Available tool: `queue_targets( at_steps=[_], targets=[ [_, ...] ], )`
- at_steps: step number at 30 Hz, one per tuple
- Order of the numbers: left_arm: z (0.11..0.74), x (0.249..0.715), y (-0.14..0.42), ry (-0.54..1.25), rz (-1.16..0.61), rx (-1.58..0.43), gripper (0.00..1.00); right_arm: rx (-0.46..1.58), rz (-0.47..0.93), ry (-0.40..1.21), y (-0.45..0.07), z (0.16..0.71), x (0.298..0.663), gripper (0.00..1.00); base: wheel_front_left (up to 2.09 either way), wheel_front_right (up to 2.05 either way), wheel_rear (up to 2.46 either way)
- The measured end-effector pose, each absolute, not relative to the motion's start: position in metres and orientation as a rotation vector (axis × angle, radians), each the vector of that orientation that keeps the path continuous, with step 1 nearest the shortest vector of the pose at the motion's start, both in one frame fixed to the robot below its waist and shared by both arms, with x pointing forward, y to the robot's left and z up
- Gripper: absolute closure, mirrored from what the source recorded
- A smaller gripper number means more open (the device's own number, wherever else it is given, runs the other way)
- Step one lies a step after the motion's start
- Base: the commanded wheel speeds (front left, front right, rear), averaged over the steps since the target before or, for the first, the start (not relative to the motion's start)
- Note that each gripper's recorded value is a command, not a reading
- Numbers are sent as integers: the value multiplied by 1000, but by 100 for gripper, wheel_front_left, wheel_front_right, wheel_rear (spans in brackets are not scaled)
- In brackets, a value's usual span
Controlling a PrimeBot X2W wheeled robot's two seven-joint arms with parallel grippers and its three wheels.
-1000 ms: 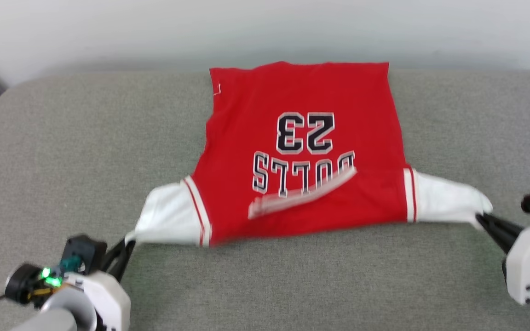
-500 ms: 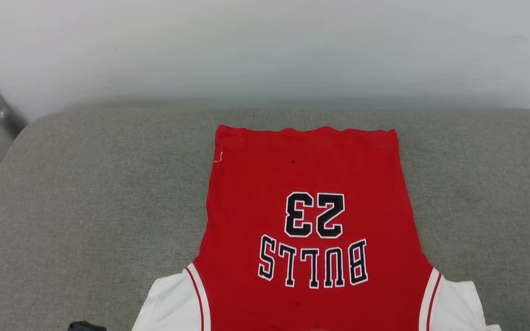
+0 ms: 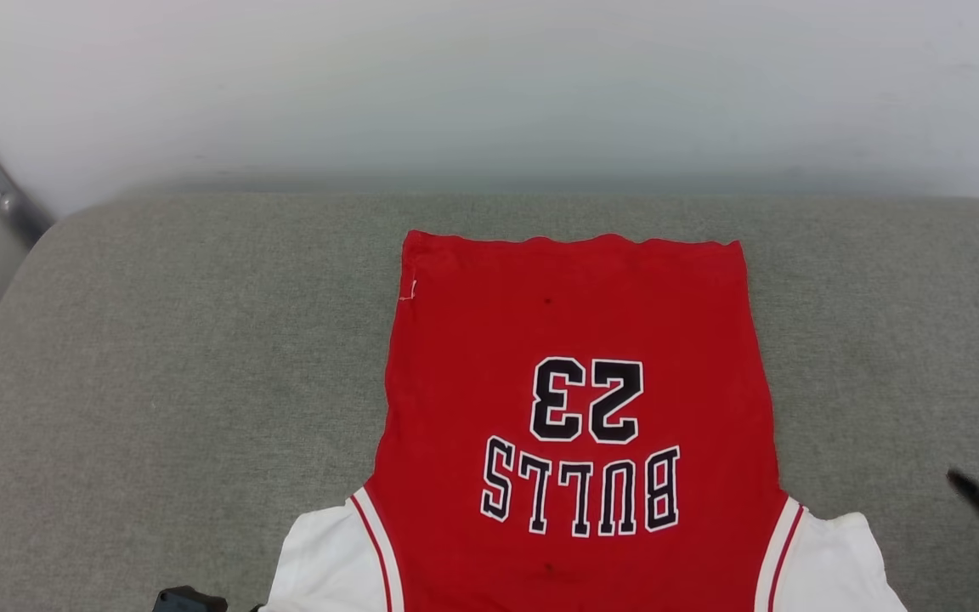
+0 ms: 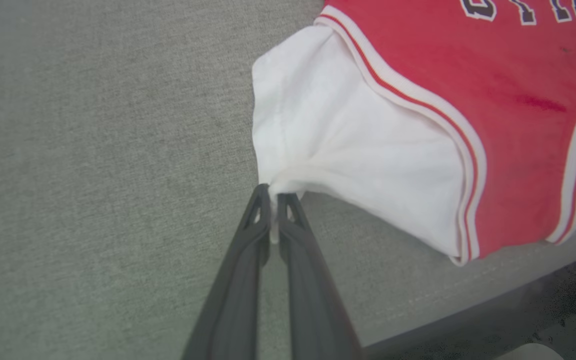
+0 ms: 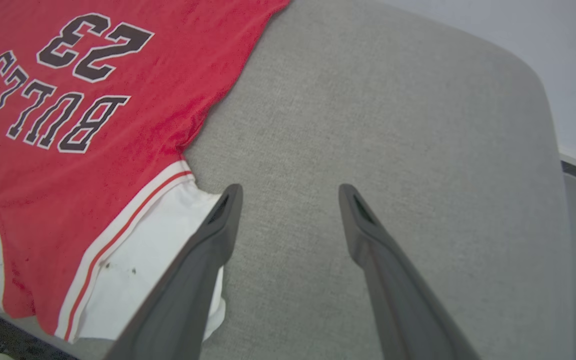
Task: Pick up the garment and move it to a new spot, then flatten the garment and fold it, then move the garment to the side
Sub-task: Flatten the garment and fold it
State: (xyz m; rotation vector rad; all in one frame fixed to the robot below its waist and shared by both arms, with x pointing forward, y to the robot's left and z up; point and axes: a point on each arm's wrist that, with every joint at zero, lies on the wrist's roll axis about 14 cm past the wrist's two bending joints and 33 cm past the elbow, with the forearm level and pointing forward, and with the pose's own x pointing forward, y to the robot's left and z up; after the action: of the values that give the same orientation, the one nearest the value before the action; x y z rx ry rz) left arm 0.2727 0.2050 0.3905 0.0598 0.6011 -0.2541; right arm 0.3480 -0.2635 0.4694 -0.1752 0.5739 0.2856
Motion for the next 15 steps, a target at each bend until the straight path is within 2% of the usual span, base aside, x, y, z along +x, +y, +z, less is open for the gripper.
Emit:
queue_targets(
  at_steps=[6,10,15],
  targets=[
    [401,281,200,555,-259,72,100,-269,284,401,-266,557,416,0,0,0,0],
    [404,289,197,542,-265,81,100,-300,328,478,-256,580,448,0,0,0,0],
    [403,304,194,536,-264,86,100,-326,348,660,-246,581,490,0,0,0,0]
  ],
)
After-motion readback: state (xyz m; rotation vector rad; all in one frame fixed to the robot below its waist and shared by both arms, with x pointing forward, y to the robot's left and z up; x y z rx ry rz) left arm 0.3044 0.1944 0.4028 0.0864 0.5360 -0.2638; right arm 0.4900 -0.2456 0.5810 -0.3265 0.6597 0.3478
